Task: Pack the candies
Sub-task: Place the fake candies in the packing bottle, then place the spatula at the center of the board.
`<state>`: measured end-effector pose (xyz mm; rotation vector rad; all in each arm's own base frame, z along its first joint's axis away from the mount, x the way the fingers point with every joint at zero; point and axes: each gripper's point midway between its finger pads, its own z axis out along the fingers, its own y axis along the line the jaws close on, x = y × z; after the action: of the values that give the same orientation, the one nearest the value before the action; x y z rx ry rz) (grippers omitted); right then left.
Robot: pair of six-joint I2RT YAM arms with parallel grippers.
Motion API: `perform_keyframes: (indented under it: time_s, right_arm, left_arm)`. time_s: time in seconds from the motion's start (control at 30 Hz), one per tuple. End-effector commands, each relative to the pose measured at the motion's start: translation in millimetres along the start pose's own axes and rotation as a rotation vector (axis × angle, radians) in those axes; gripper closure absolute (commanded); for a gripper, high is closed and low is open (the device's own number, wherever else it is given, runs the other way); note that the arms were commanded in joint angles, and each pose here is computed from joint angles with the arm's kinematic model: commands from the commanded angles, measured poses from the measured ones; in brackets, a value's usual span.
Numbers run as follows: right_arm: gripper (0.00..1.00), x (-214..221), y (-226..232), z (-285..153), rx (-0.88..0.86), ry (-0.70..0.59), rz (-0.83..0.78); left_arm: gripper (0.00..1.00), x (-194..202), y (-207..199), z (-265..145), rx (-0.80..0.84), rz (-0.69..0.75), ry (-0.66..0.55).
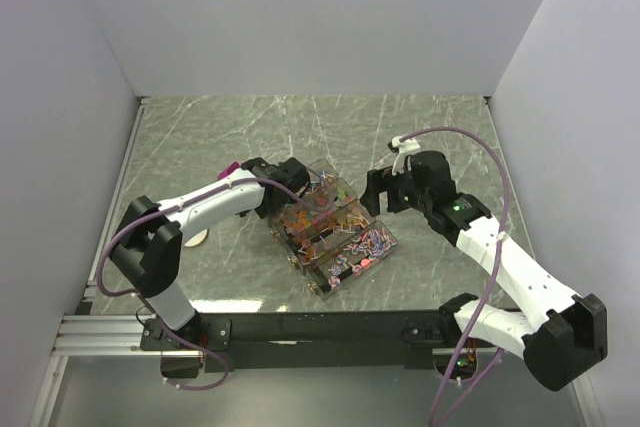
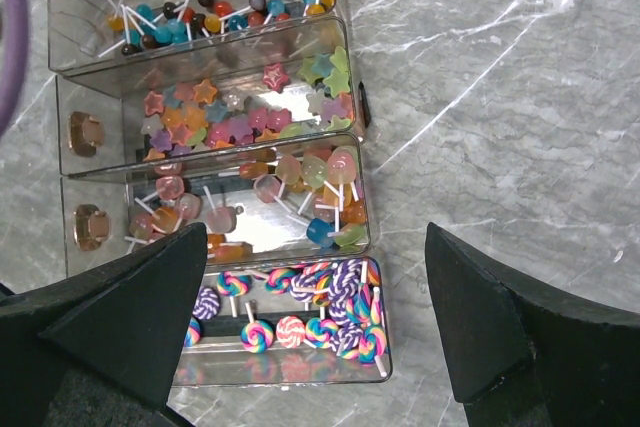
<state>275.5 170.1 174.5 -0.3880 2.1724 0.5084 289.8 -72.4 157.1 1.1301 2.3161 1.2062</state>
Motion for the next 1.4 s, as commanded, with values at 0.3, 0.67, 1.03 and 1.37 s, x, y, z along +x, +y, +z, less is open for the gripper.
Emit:
perform_keyframes:
  time_s: [0.3, 0.67, 1.03, 1.37]
  right_arm:
    - [0.05, -6, 1, -1, 0.007, -0.028, -0.012]
    - [0.05, -5, 2, -2, 0.001, -0.018, 0.0]
    - [0.05, -1, 4, -4, -0.004, 0.0, 0.014]
    - [0.05, 6, 6, -9, -0.011, 0.018, 0.032]
  left_arm:
    - [0.99, 17, 25, -7, 0.009, -0.263, -0.156]
    - [0.97, 5, 41, -43, 0.194, -0.634, -0.638]
    - [0.99, 8, 43, -2, 0.312, -0.94, -0.667]
    - [0.91, 21, 39, 92, 0.317, -1.219, -0.396]
